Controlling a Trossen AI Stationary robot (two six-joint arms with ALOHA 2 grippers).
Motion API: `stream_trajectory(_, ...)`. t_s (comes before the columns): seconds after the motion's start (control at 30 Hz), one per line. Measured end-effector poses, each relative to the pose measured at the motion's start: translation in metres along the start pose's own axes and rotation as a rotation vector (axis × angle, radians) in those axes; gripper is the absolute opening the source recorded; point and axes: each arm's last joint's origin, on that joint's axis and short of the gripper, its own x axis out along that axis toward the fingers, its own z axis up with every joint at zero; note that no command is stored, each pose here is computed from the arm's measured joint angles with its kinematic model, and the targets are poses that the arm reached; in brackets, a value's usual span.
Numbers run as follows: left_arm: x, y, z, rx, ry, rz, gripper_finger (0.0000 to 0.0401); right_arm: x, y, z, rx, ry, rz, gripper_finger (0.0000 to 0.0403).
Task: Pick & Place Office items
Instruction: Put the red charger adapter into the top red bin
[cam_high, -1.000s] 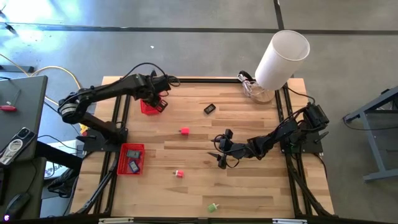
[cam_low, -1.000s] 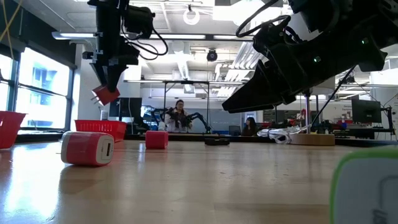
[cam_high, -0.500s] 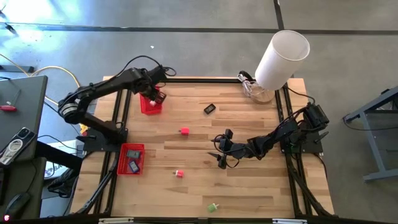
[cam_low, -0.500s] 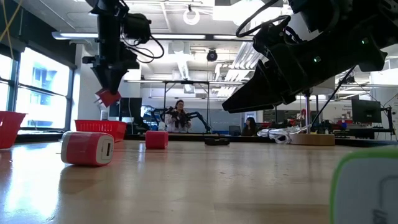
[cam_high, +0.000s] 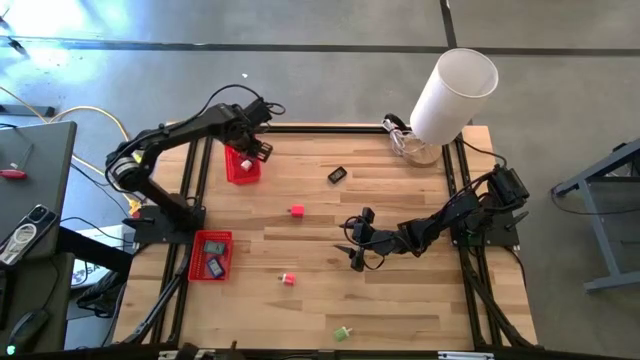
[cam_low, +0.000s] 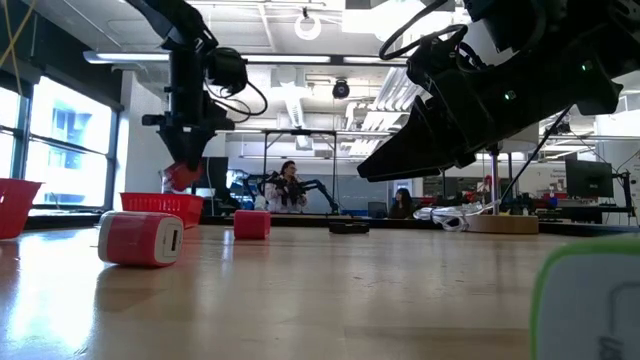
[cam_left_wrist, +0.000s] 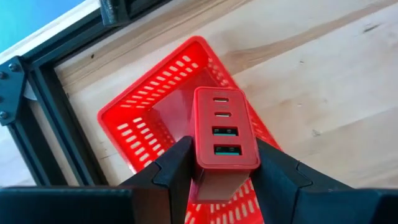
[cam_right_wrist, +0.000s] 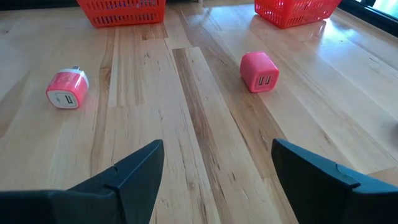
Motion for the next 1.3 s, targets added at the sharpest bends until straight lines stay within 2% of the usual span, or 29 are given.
stream_trajectory(0.5, 0.006, 0.021, 0.008, -0.051, 0.012, 0.018, 0.0137, 0.000, 0.000, 0.000, -0.001, 0.001, 0.000, 0.0285)
stream_trajectory(1.0, 0.006, 0.022, 0.008, -0.057, 0.013, 0.016, 0.0137, 0.000, 0.000, 0.000, -0.001, 0.001, 0.000, 0.0285)
stream_trajectory(1.3, 0.006, 0.021, 0.008, -0.063, 0.014, 0.014, 0.0137, 0.000, 0.001, 0.000, 0.000, 0.013, 0.044, 0.0285)
